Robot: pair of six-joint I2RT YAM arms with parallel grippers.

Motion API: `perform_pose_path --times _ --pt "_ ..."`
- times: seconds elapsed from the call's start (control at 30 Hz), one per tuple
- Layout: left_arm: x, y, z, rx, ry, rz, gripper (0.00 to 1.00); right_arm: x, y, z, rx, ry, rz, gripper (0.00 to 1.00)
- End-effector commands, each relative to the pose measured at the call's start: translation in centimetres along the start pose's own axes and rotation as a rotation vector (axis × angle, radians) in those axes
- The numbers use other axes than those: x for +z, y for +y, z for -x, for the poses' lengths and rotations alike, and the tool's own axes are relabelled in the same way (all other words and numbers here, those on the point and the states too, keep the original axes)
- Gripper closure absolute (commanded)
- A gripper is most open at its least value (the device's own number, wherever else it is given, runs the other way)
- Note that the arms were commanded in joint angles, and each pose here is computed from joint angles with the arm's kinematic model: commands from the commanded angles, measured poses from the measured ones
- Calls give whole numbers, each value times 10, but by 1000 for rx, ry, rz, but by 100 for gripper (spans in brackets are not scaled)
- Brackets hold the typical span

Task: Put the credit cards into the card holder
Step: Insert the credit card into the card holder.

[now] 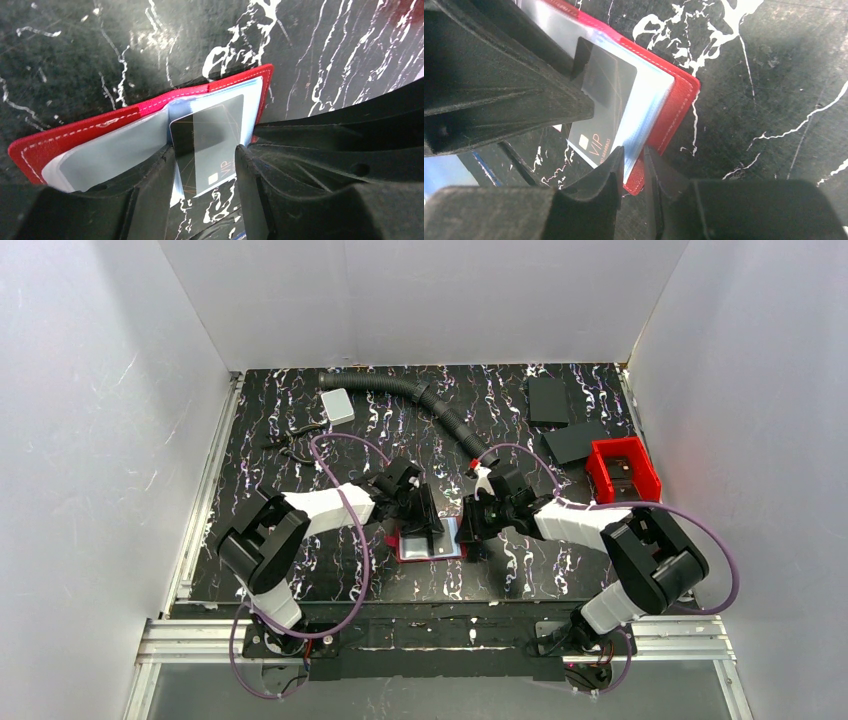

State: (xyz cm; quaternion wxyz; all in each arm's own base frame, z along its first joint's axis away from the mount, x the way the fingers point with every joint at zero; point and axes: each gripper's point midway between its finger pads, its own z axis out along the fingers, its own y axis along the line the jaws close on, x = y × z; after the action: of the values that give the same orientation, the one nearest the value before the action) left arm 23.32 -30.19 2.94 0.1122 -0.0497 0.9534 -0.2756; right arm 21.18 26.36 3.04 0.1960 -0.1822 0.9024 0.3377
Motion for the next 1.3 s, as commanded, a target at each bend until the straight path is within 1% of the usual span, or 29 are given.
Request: perform_pose_path --times 0.0,0.03,0.1,0.2,0.27,0.37,0.43,0.47,0.5,0.53,0.57,0.7,0.83,0.97,1.03,1.2,1.27 --pt "1 -30 4 32 -8 -101 55 6 8 10 -7 -15 48 71" --pt "0 -37 7 48 -25 -129 55 6 8 10 -6 -15 49 72" --pt "-2 -50 4 81 -19 -183 54 7 8 9 -1 -12 55 73" --pt "-3 -58 1 155 -19 -182 53 8 8 9 -1 -12 58 73" --pt "-1 -53 -6 118 2 -180 52 8 7 9 -6 -14 50 73" --pt "-3 -27 -12 72 14 -85 51 3 2 11 -22 -16 9 72" --pt "-10 -16 -11 47 -6 -60 48 -3 -2 11 -26 -15 -24 70" --pt "-14 -14 -9 37 -13 -59 47 -6 -4 12 -24 -20 -36 68" --pt "-25 -17 -2 35 -32 -66 46 -12 -5 15 -25 -34 -39 63" --pt "-27 -19 0 42 -37 -65 46 -12 -6 15 -25 -36 -36 61" --pt "-28 -20 2 46 -42 -66 46 -13 -7 11 -13 -16 -38 60" --pt "-21 -20 2 39 -24 -55 45 -11 -6 12 5 -20 -17 60" --pt "-8 -27 -4 17 21 -95 46 -4 -2 13 18 -23 24 62" --pt "6 -42 -7 8 36 -147 47 3 5 13 41 -28 71 70" --pt "11 -52 -12 3 62 -167 48 5 8 13 52 -26 86 71" --pt "-10 -51 -8 31 -4 -163 47 3 15 12 57 -29 121 72" --pt "-18 -41 -9 33 -7 -135 47 0 10 12 46 -25 85 72"
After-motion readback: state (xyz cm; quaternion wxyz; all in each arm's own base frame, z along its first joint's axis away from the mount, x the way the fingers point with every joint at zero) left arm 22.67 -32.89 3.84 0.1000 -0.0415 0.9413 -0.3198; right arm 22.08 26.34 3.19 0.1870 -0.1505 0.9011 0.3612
